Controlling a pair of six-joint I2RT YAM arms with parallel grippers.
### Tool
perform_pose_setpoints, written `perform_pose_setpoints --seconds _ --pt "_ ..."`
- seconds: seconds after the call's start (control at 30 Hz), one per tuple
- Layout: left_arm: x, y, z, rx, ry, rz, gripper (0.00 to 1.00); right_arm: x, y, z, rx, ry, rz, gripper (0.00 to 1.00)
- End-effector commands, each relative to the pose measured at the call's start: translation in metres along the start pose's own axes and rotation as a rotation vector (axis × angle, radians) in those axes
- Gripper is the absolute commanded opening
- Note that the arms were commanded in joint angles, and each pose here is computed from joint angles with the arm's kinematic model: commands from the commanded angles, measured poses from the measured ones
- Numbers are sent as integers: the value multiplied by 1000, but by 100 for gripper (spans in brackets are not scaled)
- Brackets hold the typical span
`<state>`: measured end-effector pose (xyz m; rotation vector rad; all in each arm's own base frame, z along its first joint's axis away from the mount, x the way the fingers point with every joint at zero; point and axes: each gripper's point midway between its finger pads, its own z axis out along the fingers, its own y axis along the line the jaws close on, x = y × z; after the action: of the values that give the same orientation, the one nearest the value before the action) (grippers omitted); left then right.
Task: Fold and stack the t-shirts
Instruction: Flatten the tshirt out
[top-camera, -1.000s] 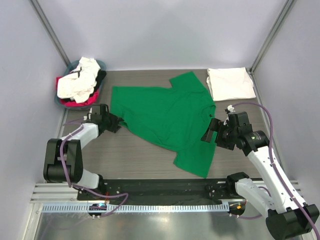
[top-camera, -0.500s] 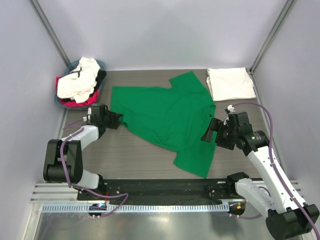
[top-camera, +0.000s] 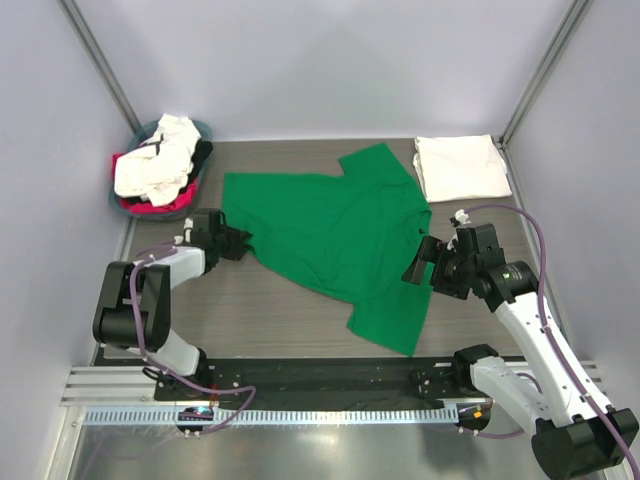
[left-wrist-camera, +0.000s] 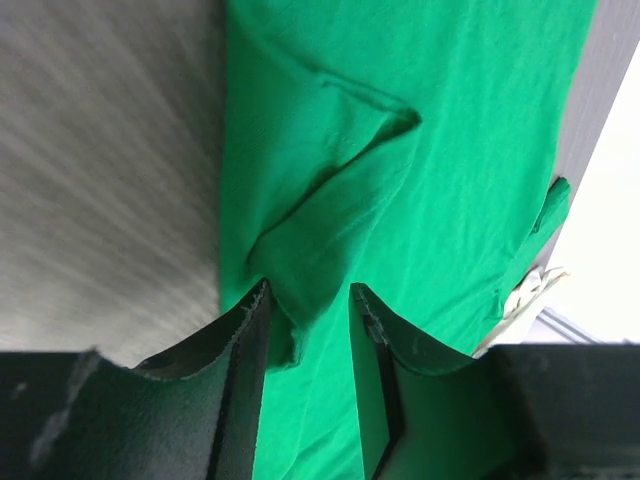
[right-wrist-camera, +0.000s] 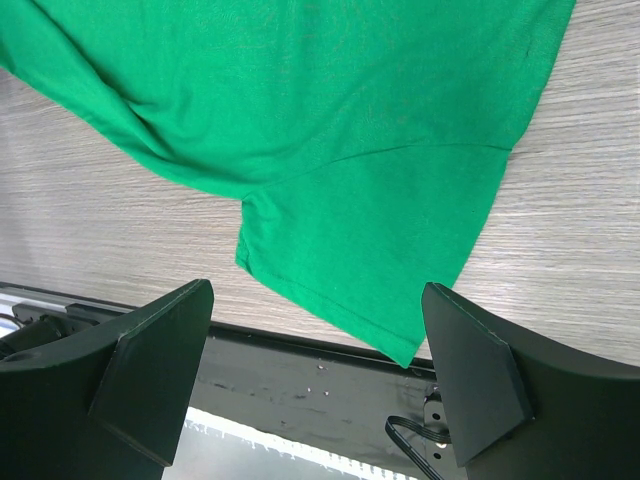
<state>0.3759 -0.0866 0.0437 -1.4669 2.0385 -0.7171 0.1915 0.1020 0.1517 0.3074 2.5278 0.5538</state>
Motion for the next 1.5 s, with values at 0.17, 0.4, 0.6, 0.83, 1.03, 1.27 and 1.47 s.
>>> perform_pose_setpoints --seconds 0.17,0.4,0.6,0.83,1.03,1.27,1.47 --pt "-11 -38 13 61 -45 25 25 -2 5 1 -26 -6 -21 92" --pt "-14 -45 -4 15 -39 133 0 -2 5 2 -25 -4 -21 92" --pt "-33 -39 -62 -88 -124 306 3 -2 6 1 -33 -5 -25 92" --pt "-46 15 -133 -258 -190 425 17 0 7 3 -40 11 -29 92" --pt "-41 67 -183 -305 -224 409 74 2 7 5 -41 31 -29 93" --pt "-35 70 -203 -207 -233 414 85 7 8 6 -45 37 28 92" --pt "-16 64 -172 -166 -114 461 81 22 -5 16 12 60 121 91"
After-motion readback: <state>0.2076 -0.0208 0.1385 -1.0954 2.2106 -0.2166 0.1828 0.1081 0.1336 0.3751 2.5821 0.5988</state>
